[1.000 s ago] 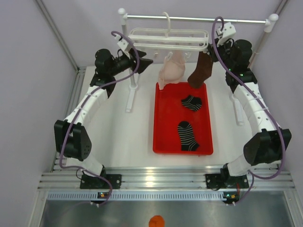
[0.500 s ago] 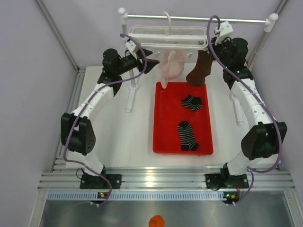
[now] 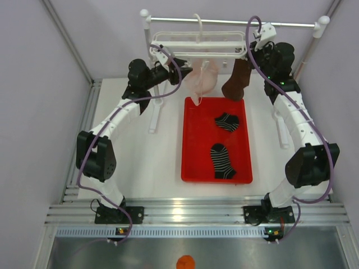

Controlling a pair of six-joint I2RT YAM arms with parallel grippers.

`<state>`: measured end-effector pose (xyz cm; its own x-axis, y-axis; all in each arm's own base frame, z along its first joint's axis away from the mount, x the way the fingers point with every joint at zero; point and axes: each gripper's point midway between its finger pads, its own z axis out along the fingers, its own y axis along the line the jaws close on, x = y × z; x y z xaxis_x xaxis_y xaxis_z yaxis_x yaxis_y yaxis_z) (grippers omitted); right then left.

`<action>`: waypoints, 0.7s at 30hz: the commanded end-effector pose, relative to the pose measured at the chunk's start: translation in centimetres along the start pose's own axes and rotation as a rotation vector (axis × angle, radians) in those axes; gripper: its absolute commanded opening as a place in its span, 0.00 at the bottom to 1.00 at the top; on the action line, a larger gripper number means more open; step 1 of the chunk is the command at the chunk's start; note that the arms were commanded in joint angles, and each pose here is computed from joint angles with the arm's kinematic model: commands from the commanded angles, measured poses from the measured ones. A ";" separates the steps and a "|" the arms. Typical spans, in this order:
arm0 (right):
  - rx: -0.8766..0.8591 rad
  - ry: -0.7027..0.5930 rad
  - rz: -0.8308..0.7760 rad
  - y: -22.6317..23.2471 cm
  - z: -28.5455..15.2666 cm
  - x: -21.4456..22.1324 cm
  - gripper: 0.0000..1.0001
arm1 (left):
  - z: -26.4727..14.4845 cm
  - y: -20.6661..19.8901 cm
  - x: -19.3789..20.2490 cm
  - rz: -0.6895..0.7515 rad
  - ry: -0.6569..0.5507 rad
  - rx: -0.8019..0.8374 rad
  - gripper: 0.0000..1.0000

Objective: Clip the socks to the hanger
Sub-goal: Adjust the hanger on the clothesline.

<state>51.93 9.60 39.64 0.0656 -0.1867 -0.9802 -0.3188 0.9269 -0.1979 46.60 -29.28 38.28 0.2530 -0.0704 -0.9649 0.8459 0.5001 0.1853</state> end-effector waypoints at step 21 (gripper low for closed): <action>-0.238 0.045 0.051 5.0 -9.3 -2.3 0.38 | 0.5 -2.0 -3.9 0.031 -0.040 0.037 0.13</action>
<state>43.68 11.47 39.23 -0.0338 -0.1579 -0.9869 -0.5031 0.8559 -0.1197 45.72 -30.73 37.37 0.2207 -0.0539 -0.9739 0.8657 0.4709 0.1701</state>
